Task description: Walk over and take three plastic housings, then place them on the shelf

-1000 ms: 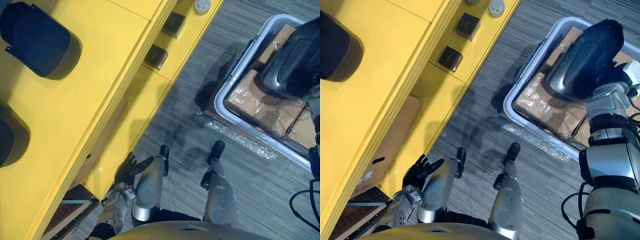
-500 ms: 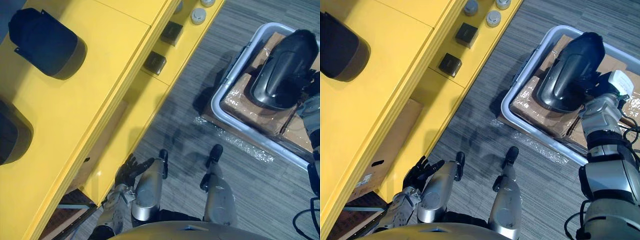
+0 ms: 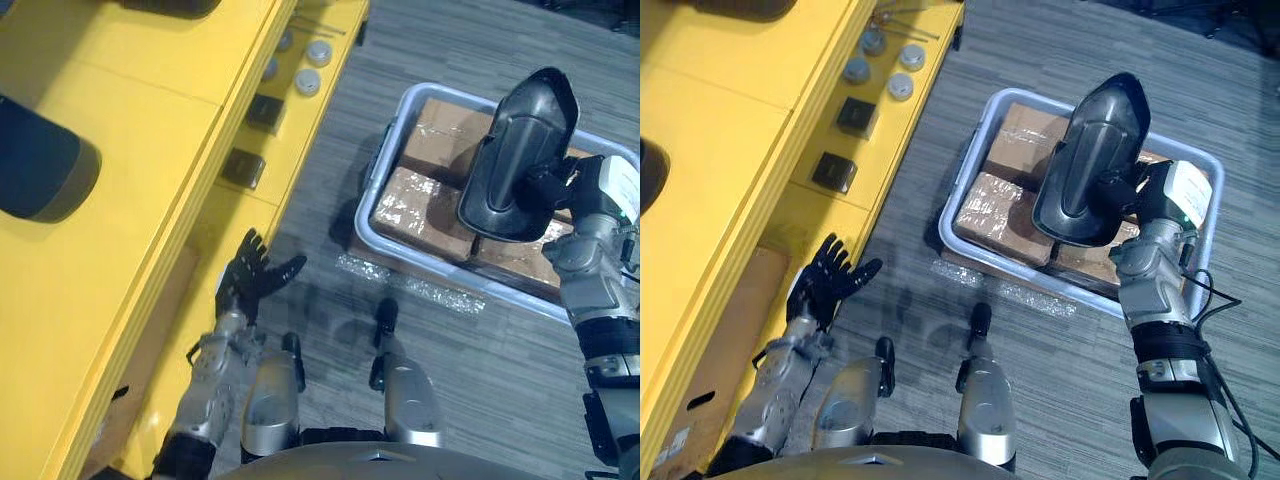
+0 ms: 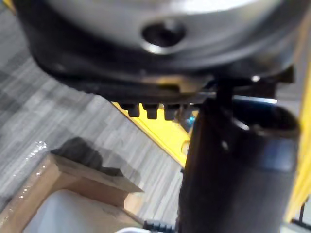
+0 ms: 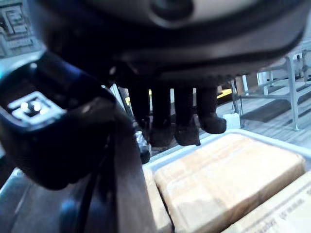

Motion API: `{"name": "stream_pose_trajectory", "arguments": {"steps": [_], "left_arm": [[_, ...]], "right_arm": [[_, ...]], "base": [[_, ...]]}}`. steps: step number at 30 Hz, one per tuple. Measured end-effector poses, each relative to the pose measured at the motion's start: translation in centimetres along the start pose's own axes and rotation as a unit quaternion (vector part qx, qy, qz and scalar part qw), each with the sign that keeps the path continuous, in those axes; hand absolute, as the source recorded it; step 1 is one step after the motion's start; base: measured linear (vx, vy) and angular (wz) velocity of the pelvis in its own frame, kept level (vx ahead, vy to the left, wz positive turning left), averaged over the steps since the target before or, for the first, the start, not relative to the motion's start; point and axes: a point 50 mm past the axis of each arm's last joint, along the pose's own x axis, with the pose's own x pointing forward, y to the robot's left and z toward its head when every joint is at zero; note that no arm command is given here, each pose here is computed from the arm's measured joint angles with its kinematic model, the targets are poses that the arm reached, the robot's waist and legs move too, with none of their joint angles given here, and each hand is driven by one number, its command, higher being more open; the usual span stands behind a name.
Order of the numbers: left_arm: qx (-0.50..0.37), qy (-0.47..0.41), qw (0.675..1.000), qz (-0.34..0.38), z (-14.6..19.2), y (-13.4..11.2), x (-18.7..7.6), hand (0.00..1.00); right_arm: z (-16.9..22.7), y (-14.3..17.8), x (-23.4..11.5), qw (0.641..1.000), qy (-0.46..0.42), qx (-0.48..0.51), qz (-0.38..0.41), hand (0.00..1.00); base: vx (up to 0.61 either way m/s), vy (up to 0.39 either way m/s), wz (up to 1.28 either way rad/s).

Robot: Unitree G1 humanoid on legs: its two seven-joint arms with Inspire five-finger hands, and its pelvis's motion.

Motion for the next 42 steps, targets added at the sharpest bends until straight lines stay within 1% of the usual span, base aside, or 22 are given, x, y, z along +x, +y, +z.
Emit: {"name": "stream_pose_trajectory", "arguments": {"steps": [2,6,8,10,13,18,21,23,26,33,39,42], "left_arm": [[0.014,0.024,0.999,-0.024,-0.2,-0.9,1.2,1.00],[0.030,0.071,0.996,-0.047,-1.3,-1.5,2.6,1.00],[0.008,0.090,0.994,-0.061,-1.4,-1.5,3.2,1.00],[-0.034,0.102,0.990,-0.092,-0.7,-1.7,4.0,1.00],[-0.068,0.085,0.985,-0.130,0.6,-2.8,4.9,1.00],[-0.133,0.064,0.974,-0.172,2.5,-4.5,5.9,1.00],[-0.188,0.060,0.962,-0.188,2.8,-5.2,6.0,1.00],[-0.199,0.062,0.958,-0.195,2.8,-5.6,5.9,1.00],[-0.194,0.063,0.956,-0.211,3.0,-6.5,6.1,1.00],[-0.180,0.061,0.953,-0.238,3.2,-7.2,6.1,1.00],[-0.146,0.074,0.952,-0.258,2.7,-8.1,5.9,1.00],[-0.145,0.073,0.954,-0.252,2.8,-8.1,6.0,1.00]], "right_arm": [[0.4,0.0,0.0,1.000,-0.016,-0.007,-0.001,0.00],[2.0,0.2,-0.3,0.998,-0.066,-0.013,-0.001,0.00],[3.1,0.4,-0.5,0.994,-0.105,-0.020,-0.005,0.00],[4.5,0.4,-0.8,0.987,-0.156,-0.031,-0.010,0.00],[5.8,0.9,-1.4,0.977,-0.210,-0.039,-0.006,0.00],[7.4,2.5,-2.7,0.963,-0.267,-0.032,0.022,0.00],[8.3,3.8,-3.7,0.954,-0.296,-0.026,0.048,0.00],[8.8,4.7,-4.4,0.949,-0.308,-0.021,0.068,0.00],[9.3,5.6,-5.2,0.938,-0.335,-0.035,0.087,0.00],[10.1,7.1,-6.7,0.926,-0.357,-0.023,0.120,0.00],[10.5,8.7,-8.5,0.911,-0.381,-0.023,0.157,0.00],[11.1,9.2,-9.2,0.907,-0.388,-0.005,0.165,0.00]], "base": [[-0.01,0.011,-0.11],[-0.02,0.007,-0.12],[-0.05,0.001,-0.06],[-0.05,-0.004,-0.12],[-0.04,0.000,-0.09],[-0.01,0.001,-0.01],[0.00,0.000,0.00],[-0.02,-0.001,-0.01],[-0.04,-0.006,0.02],[-0.06,-0.014,0.06],[-0.01,-0.014,0.05],[0.00,0.000,0.00]]}}
